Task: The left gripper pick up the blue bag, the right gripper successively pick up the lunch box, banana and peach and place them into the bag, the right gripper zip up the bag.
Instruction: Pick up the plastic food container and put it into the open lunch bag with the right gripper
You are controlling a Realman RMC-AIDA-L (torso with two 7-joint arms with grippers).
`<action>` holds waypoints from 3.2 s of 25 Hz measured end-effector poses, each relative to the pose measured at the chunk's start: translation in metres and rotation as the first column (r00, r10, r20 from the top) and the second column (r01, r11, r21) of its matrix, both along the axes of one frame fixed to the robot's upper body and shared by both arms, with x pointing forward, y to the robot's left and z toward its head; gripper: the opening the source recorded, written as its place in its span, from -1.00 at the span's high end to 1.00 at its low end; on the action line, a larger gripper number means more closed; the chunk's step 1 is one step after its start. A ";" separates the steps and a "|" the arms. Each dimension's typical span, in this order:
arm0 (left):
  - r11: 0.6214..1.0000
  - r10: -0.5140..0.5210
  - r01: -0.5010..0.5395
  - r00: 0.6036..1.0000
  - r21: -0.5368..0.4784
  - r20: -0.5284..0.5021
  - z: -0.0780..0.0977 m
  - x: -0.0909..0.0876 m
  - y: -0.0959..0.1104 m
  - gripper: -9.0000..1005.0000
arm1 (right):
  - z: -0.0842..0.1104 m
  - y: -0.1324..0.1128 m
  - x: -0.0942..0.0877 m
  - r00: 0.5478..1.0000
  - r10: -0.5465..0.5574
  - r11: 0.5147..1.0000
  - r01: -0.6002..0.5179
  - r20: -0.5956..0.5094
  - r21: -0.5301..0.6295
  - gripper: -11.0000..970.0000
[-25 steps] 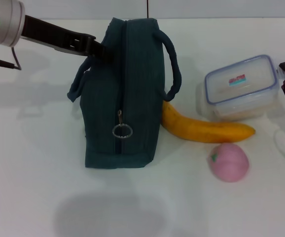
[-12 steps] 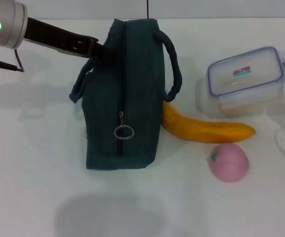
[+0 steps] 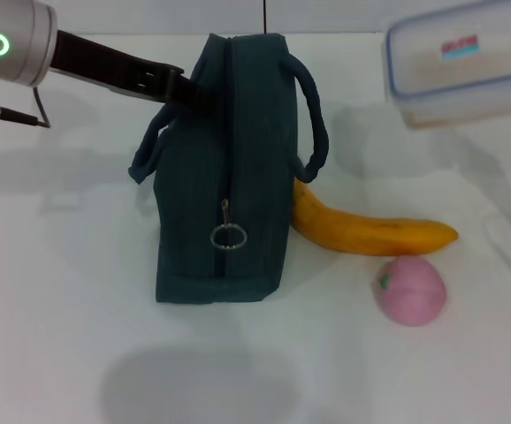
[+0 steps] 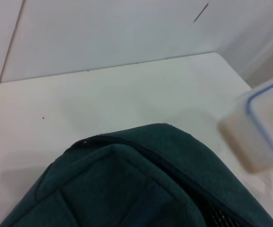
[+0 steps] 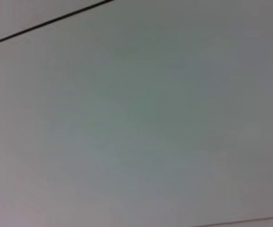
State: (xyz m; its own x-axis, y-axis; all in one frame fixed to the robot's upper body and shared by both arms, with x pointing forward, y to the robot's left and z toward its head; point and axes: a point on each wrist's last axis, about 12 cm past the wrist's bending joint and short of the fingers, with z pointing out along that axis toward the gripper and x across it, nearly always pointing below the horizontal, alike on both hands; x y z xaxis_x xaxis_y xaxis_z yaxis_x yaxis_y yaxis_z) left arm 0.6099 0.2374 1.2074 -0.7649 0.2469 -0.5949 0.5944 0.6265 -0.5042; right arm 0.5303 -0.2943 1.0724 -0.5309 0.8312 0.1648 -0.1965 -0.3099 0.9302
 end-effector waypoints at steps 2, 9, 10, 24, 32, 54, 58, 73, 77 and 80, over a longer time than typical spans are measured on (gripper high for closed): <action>1.000 -0.003 0.003 1.000 0.000 0.003 0.001 0.001 -0.001 0.88 | 0.009 0.002 0.005 0.999 0.001 1.000 -0.002 0.050 0.022 0.79; 1.000 -0.010 0.010 1.000 -0.003 0.020 0.008 0.004 -0.006 0.88 | 0.048 0.021 0.035 0.974 0.058 0.997 -0.069 0.218 0.042 0.79; 1.000 -0.011 0.011 1.000 -0.004 0.024 0.009 0.005 -0.007 0.88 | 0.053 0.025 0.039 0.969 0.071 0.996 -0.083 0.237 0.040 0.79; 1.000 -0.003 0.004 0.997 -0.015 0.078 0.017 0.016 -0.019 0.88 | 0.075 0.097 0.088 0.943 0.292 0.949 -0.265 0.160 -0.171 0.79; 1.000 0.015 -0.014 0.997 -0.013 0.075 0.013 0.016 -0.014 0.87 | 0.056 0.091 0.081 0.957 0.273 0.939 -0.245 0.094 -0.242 0.79; 1.000 0.029 -0.029 0.997 -0.007 0.068 0.011 0.018 -0.010 0.87 | 0.026 0.070 0.057 0.973 0.230 0.933 -0.214 0.022 -0.288 0.75; 1.000 0.029 -0.028 0.997 -0.012 0.070 0.011 0.018 -0.010 0.87 | 0.033 0.091 0.065 0.951 0.309 0.897 -0.283 0.022 -0.340 0.73; 1.000 0.007 -0.005 0.997 -0.030 0.077 0.008 0.017 -0.014 0.87 | 0.030 0.132 0.068 0.903 0.430 0.762 -0.362 0.002 -0.537 0.64; 1.000 -0.005 0.007 0.997 -0.028 0.083 0.006 0.017 -0.015 0.87 | 0.029 0.134 0.069 0.909 0.418 0.749 -0.345 0.000 -0.565 0.62; 1.000 -0.007 0.010 0.996 -0.028 0.085 0.006 0.017 -0.015 0.87 | 0.032 0.137 0.072 0.911 0.413 0.740 -0.326 0.014 -0.588 0.60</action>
State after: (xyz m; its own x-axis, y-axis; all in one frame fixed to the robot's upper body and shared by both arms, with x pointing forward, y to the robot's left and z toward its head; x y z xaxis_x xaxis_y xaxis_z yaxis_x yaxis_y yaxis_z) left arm 0.6265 0.2224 1.2135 -0.7090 0.2352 -0.6648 0.6412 0.6074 -0.4690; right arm 0.6023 -0.1569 1.1039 -0.7966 0.4831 -0.3633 -0.3135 0.1836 0.9317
